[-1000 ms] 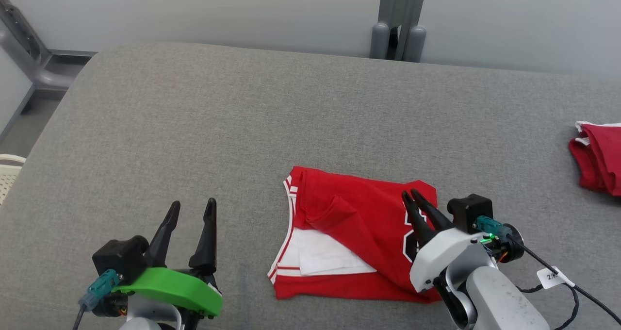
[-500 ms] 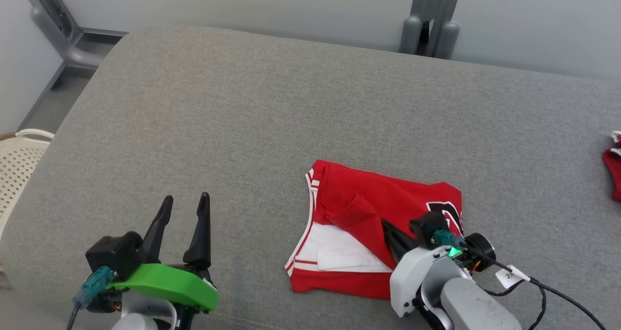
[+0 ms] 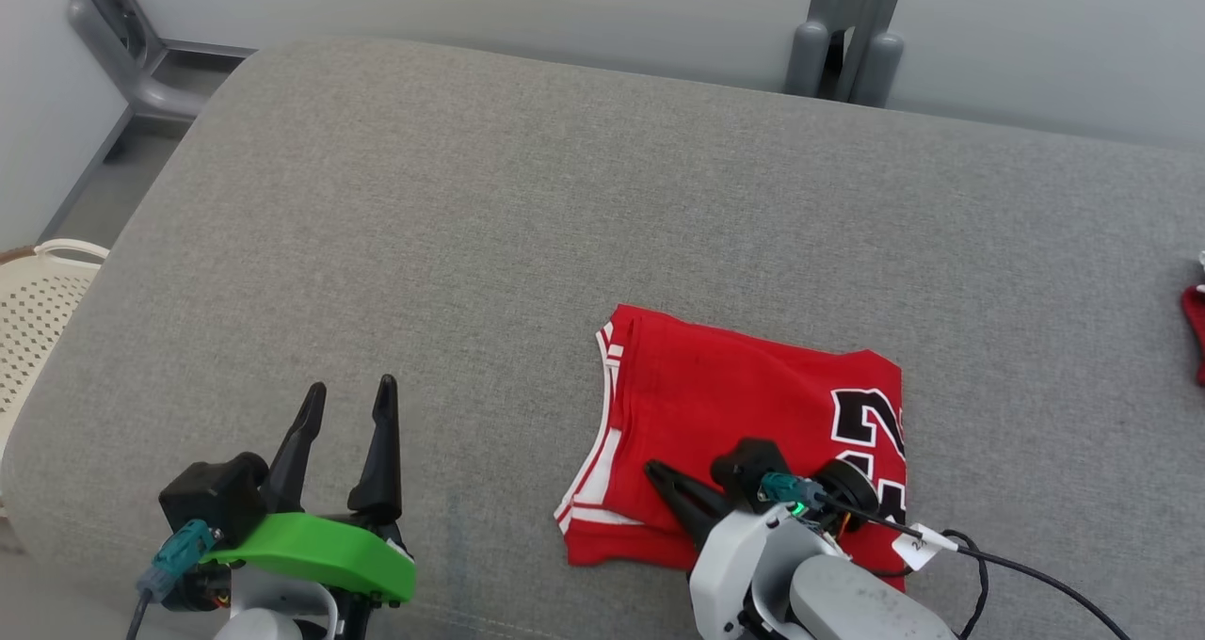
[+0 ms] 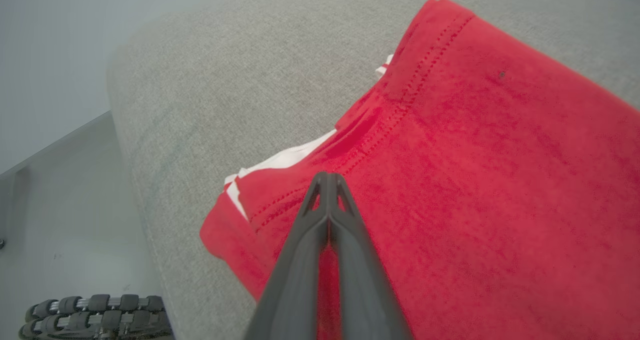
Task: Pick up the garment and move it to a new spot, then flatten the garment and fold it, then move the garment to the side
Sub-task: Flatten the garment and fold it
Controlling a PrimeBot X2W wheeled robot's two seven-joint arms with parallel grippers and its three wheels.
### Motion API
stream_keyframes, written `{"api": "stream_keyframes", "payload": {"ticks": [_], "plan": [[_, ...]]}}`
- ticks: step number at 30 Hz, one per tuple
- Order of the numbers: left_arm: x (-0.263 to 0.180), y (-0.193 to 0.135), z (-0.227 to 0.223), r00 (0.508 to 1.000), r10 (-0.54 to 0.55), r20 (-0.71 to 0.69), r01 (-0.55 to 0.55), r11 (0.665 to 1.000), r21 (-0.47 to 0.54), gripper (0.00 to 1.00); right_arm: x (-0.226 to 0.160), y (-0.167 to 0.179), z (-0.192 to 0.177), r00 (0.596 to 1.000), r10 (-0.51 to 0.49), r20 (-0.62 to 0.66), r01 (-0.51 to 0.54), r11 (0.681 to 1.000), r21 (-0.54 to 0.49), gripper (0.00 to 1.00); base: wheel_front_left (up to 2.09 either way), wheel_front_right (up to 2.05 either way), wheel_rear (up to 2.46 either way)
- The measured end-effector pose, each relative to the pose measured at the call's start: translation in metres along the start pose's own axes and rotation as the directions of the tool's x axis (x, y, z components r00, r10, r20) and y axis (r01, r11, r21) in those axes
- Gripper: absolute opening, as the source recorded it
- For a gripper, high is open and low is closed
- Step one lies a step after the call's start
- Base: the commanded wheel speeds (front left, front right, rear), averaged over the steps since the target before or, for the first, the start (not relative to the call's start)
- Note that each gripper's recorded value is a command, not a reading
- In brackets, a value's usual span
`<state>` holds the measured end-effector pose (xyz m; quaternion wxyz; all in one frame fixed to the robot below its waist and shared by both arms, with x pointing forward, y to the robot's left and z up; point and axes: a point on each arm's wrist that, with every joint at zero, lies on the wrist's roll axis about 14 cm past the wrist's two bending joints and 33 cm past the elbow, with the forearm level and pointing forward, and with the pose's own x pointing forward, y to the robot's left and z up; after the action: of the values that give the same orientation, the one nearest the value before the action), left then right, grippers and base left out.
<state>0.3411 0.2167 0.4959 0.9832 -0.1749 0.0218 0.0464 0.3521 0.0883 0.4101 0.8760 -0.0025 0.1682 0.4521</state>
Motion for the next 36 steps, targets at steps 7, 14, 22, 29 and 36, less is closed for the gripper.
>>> {"api": "stream_keyframes", "payload": {"ticks": [7,14,22,29,36], "plan": [[0.007,-0.012,-0.003,0.999,-0.039,0.000,0.039,0.999,0.002,1.00,-0.004,-0.027,0.040,0.986,-0.080,0.144,0.076,0.997,0.031,1.00,0.00,0.00,0.00],[0.020,-0.042,0.000,0.991,-0.133,0.023,0.132,0.991,0.019,1.00,-0.034,-0.080,0.080,0.922,-0.263,0.283,0.251,0.965,0.080,1.00,0.00,0.00,0.00],[0.028,-0.069,0.000,0.979,-0.199,0.038,0.199,0.980,0.016,1.00,-0.103,-0.125,0.080,0.804,-0.481,0.350,0.457,0.876,0.156,1.00,0.00,0.00,0.00],[0.022,-0.079,-0.010,0.973,-0.232,0.018,0.231,0.972,0.046,1.00,-0.162,-0.141,0.062,0.695,-0.625,0.356,0.575,0.780,0.247,1.00,0.00,0.00,0.00],[0.013,-0.078,-0.020,0.974,-0.229,-0.004,0.228,0.972,0.056,1.00,-0.205,-0.148,0.052,0.609,-0.706,0.361,0.648,0.705,0.288,1.00,0.00,0.00,0.00]]}}
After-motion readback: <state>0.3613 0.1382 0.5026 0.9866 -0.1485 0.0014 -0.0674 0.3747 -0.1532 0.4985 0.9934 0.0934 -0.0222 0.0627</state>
